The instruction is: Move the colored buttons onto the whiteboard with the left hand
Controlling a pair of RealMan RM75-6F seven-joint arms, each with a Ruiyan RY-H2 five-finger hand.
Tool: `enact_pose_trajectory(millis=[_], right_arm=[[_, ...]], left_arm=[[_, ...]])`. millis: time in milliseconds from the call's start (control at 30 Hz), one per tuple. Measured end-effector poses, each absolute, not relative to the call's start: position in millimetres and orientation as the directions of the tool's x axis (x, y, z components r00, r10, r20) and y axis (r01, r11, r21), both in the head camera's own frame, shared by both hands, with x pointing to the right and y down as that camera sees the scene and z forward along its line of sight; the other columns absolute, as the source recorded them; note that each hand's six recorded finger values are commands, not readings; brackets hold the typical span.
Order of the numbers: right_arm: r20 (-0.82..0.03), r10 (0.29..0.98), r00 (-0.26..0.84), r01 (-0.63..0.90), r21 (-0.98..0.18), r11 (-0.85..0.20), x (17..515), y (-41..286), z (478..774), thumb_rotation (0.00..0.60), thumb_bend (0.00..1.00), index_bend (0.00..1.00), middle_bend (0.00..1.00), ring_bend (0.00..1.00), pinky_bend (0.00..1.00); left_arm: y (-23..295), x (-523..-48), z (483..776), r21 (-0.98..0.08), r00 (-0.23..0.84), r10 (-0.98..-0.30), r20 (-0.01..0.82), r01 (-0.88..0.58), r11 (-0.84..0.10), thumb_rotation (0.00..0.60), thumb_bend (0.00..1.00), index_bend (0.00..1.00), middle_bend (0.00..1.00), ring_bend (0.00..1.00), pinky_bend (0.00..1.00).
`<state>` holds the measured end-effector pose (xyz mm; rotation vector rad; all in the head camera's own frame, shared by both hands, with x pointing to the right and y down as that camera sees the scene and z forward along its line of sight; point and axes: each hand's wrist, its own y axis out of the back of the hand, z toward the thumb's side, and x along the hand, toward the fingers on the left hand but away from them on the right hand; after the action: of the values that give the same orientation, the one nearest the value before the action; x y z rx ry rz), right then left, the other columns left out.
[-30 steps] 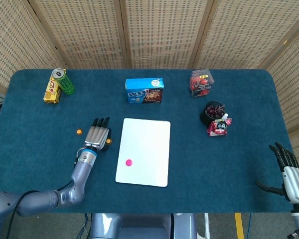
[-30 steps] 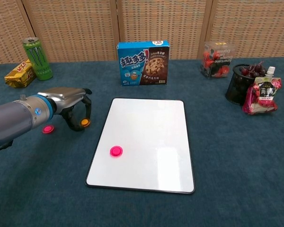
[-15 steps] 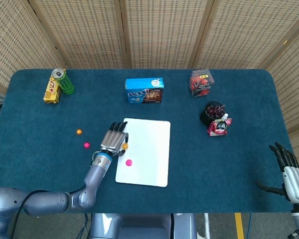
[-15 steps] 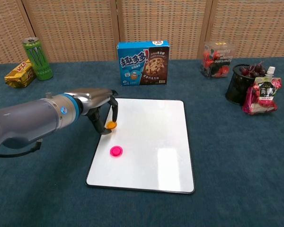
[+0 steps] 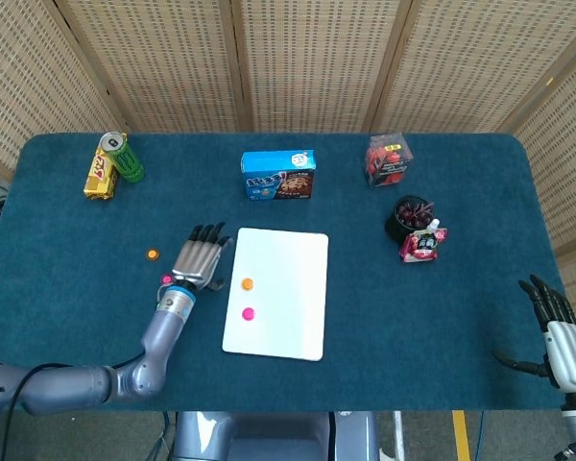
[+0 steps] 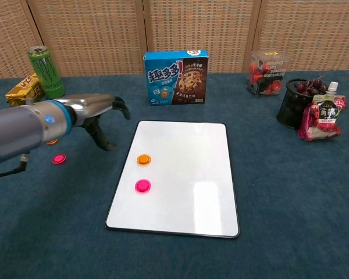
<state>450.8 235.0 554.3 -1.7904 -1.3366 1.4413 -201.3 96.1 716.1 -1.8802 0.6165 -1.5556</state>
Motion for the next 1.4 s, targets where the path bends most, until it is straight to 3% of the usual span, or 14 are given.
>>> enact_pose_trajectory(millis=[100,300,567,1400], right_arm=[[-0.455,0.89,-0.03,0.386,-0.827,-0.409,450.5,235.1,554.2,0.6,0.04,0.0,0.0,0.0,0.0],[-0.454,0.891,-0.028,0.383,-0.828,-0.409,449.8,235.6,553.9,0.6,0.04,0.0,0.0,0.0,0.0],[-0.453,0.891,-0.027,0.38,-0.829,-0.409,449.4,235.9,553.7,0.6,0.04,0.0,0.0,0.0,0.0],[-0.455,0.89,-0.027,0.386,-0.826,-0.411,450.0,235.9,553.9,0.6,0.04,0.0,0.0,0.0,0.0]], left_arm=[[98.1,-233.5,713.5,-0.714,0.164,-0.699,0.696,0.057,-0.698,0.6,0.32,0.39,0.0,0.0,0.0],[109.8,-290.3,711.2,-0.71,0.104,-0.703,0.704,0.076,-0.7,0.6,0.32,0.39,0.0,0.0,0.0],[125.2,-323.2,713.7,-0.709,0.103,-0.702,0.704,0.064,-0.702,0.6,0.32,0.39,0.0,0.0,0.0],[132.5,-311.4,747.6,-0.687,0.107,-0.679,0.726,0.084,-0.722,0.6,0.32,0.4,0.0,0.0,0.0]])
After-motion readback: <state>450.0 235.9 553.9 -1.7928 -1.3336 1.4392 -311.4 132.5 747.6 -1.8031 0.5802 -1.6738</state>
